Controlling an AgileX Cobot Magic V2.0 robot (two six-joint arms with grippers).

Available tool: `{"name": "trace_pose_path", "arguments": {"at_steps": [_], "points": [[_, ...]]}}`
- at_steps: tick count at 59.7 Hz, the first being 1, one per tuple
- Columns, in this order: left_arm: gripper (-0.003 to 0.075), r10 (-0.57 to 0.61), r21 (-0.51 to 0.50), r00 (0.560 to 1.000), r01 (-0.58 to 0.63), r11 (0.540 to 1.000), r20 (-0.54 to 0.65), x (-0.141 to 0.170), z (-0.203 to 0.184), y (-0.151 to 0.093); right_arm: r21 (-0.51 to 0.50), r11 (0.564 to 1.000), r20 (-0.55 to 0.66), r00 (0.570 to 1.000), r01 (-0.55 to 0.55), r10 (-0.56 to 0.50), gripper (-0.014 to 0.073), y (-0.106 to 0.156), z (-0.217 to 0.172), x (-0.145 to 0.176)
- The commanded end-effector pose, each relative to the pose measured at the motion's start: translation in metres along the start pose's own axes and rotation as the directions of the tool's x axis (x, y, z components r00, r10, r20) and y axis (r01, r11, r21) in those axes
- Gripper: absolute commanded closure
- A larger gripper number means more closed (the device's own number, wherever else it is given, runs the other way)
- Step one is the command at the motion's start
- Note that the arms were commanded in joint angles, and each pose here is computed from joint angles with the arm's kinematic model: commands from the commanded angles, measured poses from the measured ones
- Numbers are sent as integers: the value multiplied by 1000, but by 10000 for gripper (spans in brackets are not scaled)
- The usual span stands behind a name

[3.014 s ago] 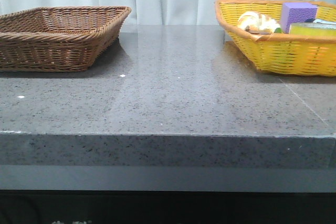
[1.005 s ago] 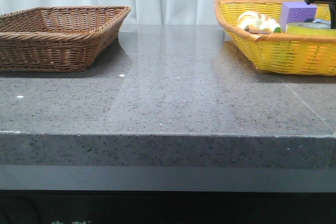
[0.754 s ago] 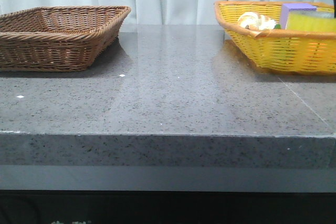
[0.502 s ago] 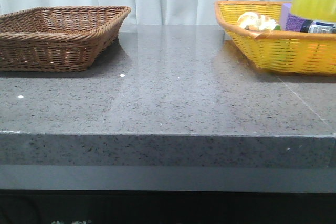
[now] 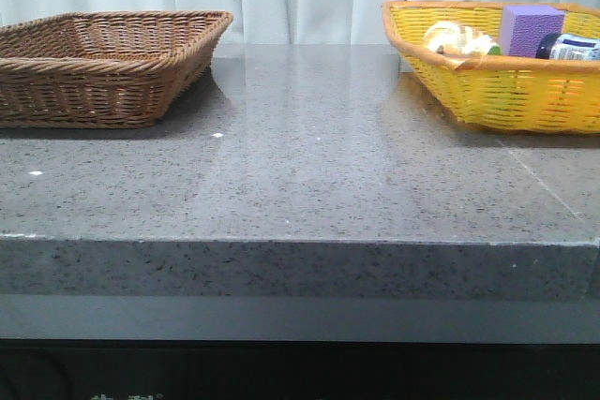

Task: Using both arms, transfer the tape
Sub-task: 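Grasp the tape roll rim with the right gripper and lift it out, then lower the tape roll onto the table between baskets, open right gripper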

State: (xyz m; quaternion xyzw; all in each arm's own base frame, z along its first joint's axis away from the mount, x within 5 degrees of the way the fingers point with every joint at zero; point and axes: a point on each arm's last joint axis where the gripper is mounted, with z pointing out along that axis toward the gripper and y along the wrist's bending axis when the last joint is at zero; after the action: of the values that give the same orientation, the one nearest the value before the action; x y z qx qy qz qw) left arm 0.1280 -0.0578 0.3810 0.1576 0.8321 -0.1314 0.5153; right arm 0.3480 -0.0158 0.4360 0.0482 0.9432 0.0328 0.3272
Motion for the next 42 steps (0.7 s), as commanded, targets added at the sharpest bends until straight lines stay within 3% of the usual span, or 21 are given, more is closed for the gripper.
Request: {"name": "trace_pose_path", "arguments": {"at_steps": [1, 26, 42], "points": [[228, -3, 17, 994, 1, 1000, 109, -16, -6, -2, -48, 997, 119, 992, 54, -47, 414, 18, -42, -1], [228, -3, 17, 994, 1, 1000, 109, -16, -6, -2, -231, 930, 163, 954, 287, -253, 414, 113, -50, 18], [228, -3, 17, 994, 1, 1000, 109, -16, -6, -2, -312, 840, 143, 897, 443, -419, 414, 174, -27, 37]]}}
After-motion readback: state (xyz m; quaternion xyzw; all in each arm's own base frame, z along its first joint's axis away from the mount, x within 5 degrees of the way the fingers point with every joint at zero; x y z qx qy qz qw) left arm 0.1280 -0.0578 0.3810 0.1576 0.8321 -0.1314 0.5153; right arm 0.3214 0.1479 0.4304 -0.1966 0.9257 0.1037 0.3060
